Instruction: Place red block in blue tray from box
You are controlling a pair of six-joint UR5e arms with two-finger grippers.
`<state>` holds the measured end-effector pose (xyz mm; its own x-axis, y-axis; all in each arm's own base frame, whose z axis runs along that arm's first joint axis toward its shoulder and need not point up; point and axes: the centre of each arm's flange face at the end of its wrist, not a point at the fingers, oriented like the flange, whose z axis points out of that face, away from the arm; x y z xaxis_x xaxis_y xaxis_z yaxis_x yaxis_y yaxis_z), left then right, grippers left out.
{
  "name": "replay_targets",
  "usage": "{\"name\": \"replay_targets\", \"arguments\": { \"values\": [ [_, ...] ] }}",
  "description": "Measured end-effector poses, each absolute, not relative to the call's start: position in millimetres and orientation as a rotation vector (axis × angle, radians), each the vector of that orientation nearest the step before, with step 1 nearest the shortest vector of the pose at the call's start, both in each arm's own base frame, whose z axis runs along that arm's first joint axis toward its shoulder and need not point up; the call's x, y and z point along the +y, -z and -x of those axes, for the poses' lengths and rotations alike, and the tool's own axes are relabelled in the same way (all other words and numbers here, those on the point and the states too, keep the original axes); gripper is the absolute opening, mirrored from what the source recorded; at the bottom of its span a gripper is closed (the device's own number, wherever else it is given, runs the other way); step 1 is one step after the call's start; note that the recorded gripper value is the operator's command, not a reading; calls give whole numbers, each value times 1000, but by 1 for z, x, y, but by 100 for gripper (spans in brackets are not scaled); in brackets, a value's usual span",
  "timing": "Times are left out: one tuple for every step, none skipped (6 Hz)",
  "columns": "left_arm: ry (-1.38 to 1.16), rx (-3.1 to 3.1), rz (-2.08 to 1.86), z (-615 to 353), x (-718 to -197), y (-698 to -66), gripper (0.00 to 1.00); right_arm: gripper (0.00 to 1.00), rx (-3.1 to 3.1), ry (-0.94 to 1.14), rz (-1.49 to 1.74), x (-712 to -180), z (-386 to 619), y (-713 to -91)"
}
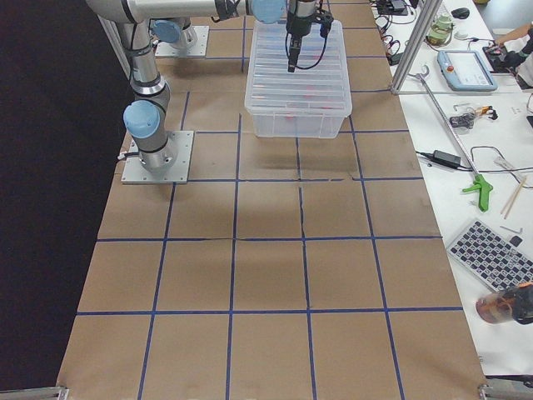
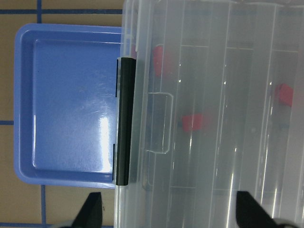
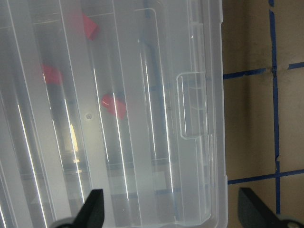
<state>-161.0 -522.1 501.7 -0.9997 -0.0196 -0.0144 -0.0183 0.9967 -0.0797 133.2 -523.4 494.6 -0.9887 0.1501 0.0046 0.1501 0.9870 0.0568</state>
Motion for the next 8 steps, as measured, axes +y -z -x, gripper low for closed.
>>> {"name": "replay_targets", "arguments": {
  "values": [
    [125, 3124, 29, 161, -522, -502, 98, 100, -3137, 81, 237, -524, -134, -496],
    [125, 3124, 29, 161, -522, -502, 98, 100, -3144, 76, 240, -525, -135, -496],
    [124, 3124, 30, 161, -522, -502, 98, 100, -3147, 77, 246, -525, -135, -495],
    [124, 3123, 31, 160, -522, -502, 98, 100, -3146, 84, 251, -525, -135, -493],
    [126, 3123, 31, 160, -521, -503, 98, 100, -3142, 93, 247, -526, -134, -489],
    [129, 3124, 31, 160, -521, -504, 98, 100, -3135, 102, 238, -529, -130, -484],
    [133, 3125, 31, 160, -520, -505, 98, 100, -3132, 106, 233, -536, -122, -476],
    [137, 3124, 31, 161, -520, -506, 98, 100, -3124, 99, 217, -548, -107, -462]
  ]
}}
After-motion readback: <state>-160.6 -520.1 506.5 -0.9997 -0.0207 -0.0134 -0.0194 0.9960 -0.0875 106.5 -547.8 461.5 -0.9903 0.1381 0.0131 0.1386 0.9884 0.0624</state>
